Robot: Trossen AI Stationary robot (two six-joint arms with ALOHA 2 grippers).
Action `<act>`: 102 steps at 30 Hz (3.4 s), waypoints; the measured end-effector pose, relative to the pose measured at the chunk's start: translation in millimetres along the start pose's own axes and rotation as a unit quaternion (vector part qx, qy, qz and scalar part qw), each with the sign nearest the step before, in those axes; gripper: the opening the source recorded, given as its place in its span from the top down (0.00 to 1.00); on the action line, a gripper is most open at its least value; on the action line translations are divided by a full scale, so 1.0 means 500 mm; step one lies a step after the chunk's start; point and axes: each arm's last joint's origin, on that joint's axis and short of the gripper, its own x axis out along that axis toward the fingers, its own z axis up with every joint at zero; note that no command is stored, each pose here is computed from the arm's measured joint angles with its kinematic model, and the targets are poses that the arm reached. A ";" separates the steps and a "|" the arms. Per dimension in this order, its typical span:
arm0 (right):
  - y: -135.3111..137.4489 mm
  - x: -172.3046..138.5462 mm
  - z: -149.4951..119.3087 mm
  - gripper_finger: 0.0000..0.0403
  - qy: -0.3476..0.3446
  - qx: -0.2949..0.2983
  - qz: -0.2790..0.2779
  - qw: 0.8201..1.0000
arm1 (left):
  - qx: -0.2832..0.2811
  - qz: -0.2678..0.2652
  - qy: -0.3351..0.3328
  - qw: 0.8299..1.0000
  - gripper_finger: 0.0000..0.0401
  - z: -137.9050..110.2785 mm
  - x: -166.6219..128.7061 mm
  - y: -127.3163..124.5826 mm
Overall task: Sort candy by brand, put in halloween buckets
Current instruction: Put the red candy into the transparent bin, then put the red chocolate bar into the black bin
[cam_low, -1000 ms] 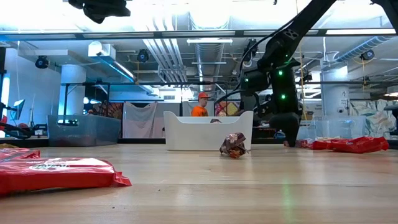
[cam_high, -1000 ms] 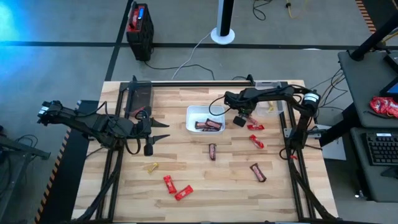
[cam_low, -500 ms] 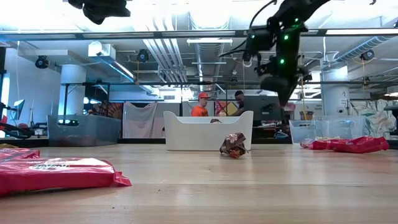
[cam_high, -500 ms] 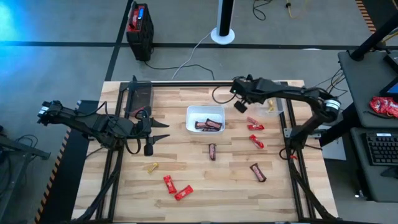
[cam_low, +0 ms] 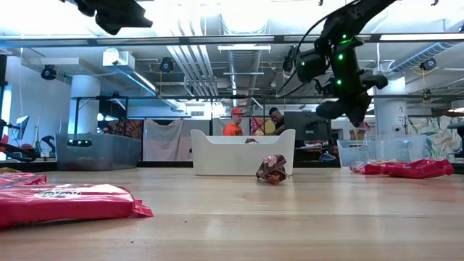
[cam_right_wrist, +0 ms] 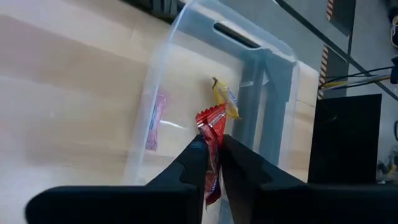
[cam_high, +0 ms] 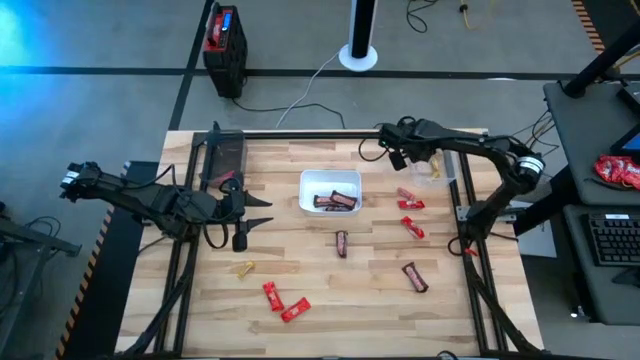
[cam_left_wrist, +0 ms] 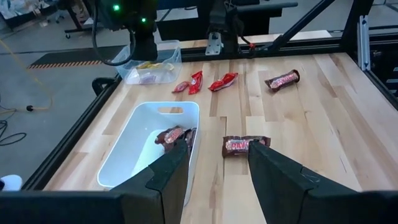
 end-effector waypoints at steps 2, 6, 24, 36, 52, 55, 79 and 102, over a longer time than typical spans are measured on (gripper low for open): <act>0.006 0.008 0.001 0.86 0.008 -0.004 -0.002 1.000 | -0.003 0.000 0.001 1.000 0.63 -0.002 0.001 0.000; 0.010 0.014 0.001 0.78 0.015 -0.007 -0.003 1.000 | -0.004 0.000 0.002 1.000 0.63 -0.003 0.001 0.000; 0.057 -0.111 -0.084 0.66 0.030 -0.123 0.209 0.970 | -0.007 0.000 -0.003 1.000 0.63 -0.001 0.001 -0.001; 0.114 -0.168 -0.221 0.68 0.102 -0.180 0.240 0.948 | -0.008 0.000 -0.004 1.000 0.63 -0.001 0.001 -0.001; 0.128 -0.046 -0.328 0.58 0.180 -0.175 0.204 0.946 | -0.010 -0.001 -0.008 1.000 0.63 0.001 0.001 -0.001; 0.134 -0.035 -0.333 0.61 0.174 -0.170 0.215 0.946 | -0.010 -0.001 -0.008 1.000 0.63 0.001 0.001 -0.001; 0.129 -0.158 -0.320 0.95 0.070 -0.184 0.379 0.904 | -0.014 -0.052 -0.031 0.998 0.63 -0.004 0.008 -0.009; 0.291 -0.336 -0.300 0.96 -0.239 -0.312 0.731 0.557 | 0.048 -0.148 -0.114 0.981 0.63 -0.014 0.169 -0.094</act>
